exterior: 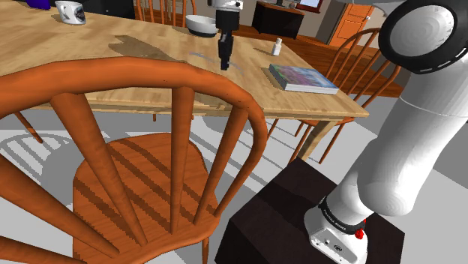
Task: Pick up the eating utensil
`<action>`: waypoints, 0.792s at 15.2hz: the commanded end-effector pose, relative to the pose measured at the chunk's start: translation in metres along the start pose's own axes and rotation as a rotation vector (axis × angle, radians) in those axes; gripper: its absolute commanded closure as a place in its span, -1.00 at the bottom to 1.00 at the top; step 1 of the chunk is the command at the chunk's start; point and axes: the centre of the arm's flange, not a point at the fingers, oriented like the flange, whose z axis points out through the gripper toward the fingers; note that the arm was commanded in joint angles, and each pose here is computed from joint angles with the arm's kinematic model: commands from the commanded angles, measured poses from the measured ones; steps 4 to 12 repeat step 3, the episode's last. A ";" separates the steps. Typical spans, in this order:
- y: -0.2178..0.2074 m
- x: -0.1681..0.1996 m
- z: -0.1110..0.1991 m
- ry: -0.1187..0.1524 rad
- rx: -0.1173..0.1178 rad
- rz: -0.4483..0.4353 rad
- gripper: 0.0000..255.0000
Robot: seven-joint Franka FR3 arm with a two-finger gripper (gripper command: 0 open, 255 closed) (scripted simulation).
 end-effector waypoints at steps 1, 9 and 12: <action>-0.001 -0.001 -0.011 0.000 0.000 0.000 1.00; -0.001 -0.001 -0.012 0.000 0.000 0.000 1.00; -0.001 -0.001 -0.012 0.000 0.000 0.000 1.00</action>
